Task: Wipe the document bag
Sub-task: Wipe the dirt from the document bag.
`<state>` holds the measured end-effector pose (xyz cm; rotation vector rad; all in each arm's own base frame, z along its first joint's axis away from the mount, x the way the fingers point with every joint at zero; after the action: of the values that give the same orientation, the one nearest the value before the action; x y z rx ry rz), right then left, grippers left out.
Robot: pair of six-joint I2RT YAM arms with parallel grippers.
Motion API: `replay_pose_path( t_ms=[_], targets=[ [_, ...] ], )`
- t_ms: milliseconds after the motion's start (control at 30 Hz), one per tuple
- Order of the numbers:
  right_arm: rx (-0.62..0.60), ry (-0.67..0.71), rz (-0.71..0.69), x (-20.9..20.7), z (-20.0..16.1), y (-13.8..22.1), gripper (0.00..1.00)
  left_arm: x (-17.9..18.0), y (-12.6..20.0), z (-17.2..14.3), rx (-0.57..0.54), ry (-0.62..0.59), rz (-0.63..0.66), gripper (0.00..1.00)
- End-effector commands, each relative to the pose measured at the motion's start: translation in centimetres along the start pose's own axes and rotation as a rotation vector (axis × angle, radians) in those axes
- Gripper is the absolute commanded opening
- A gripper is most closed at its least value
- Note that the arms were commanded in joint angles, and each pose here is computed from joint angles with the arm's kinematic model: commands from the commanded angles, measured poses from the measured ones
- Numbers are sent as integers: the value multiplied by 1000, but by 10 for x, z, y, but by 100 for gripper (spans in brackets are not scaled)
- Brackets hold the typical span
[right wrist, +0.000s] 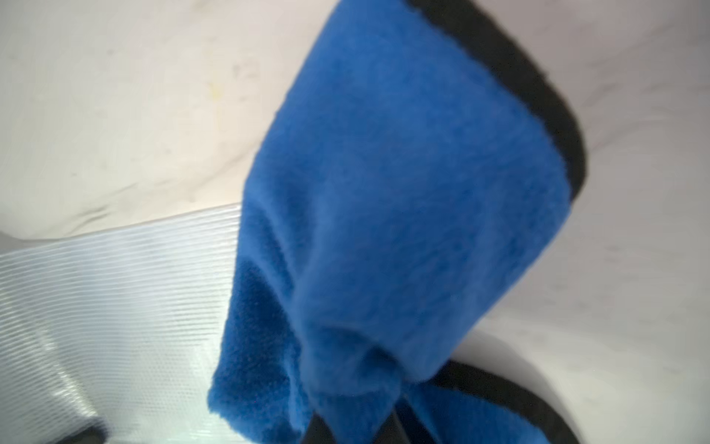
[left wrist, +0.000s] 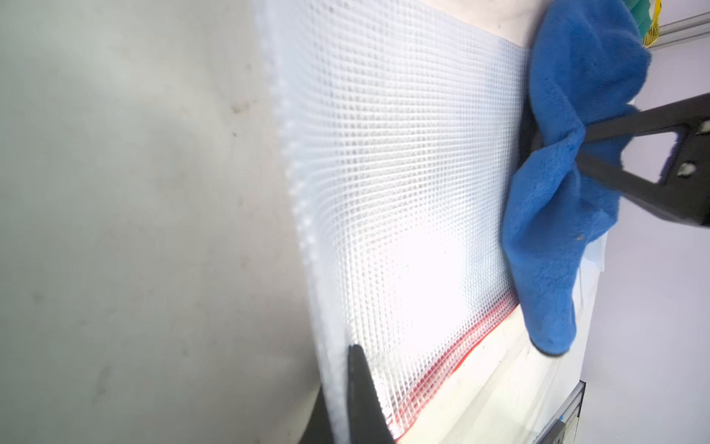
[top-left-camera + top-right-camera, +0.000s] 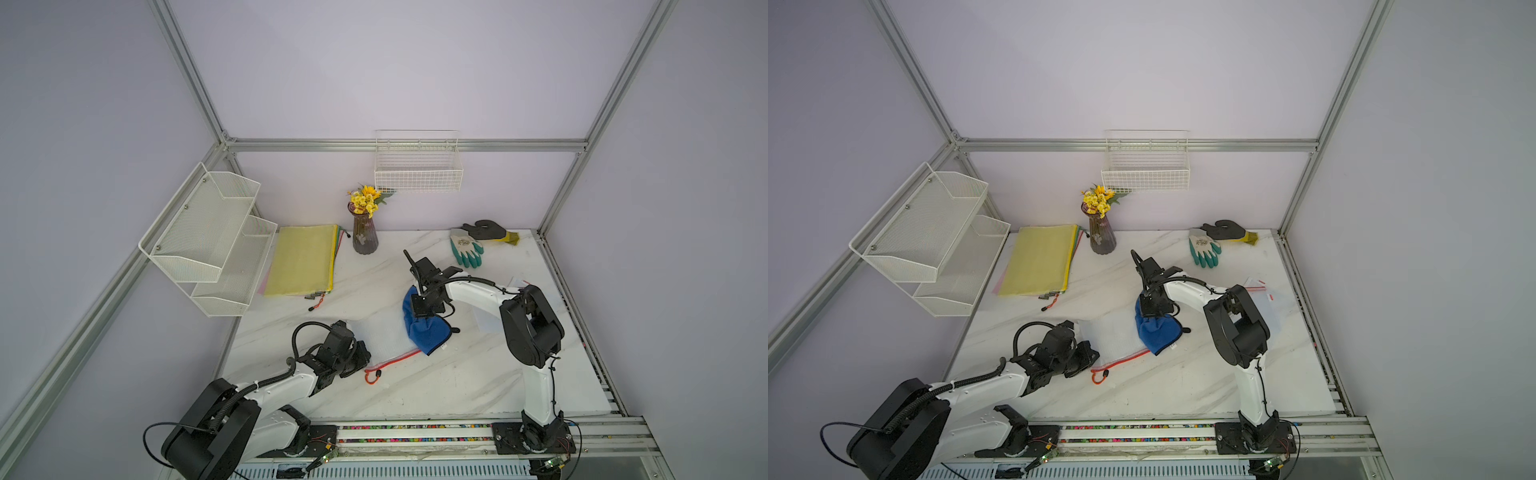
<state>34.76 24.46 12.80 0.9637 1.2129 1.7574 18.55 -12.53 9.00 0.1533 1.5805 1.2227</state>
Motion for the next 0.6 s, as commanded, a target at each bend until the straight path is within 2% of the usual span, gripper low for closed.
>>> replay_pose_path(
  t_ms=[0, 67, 133, 233, 267, 333, 400, 500, 567],
  targets=[
    [30, 168, 98, 44, 3, 19, 0, 27, -2, -4, 17, -3, 161, 0],
    [30, 211, 324, 91, 8, 26, 0, 22, -6, -2, 33, -25, 166, 0],
    [55, 218, 461, 120, 11, 18, 0, 17, -10, -1, 51, -53, 162, 0],
    [95, 124, 594, 135, 14, -15, 0, 13, -11, 1, 47, -62, 164, 0],
    [114, 90, 590, 134, 13, -30, 0, 12, -11, 2, 41, -64, 160, 0],
    [136, 33, 506, 116, 9, -51, 0, 10, -9, 3, 33, -65, 162, 0],
    [120, -37, 385, 82, 7, -56, 0, 10, -8, 3, 30, -64, 161, 0],
    [73, -104, 164, 23, 5, -42, 0, 12, -6, 4, 24, -58, 165, 0],
    [55, -91, -17, -12, 2, -23, 0, 13, -5, 4, 22, -52, 170, 0]
  ],
)
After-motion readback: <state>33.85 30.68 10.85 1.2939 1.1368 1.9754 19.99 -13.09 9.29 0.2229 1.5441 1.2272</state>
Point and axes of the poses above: each gripper's point midway between its finger pads, its own y axis back along the fingers, its own x axis along the line the jaws close on, z = x × y, the point moved 9 cm from there along y, back along the fingers, and after that the axes turned 14 degrees about y, right-handed, at the moved point
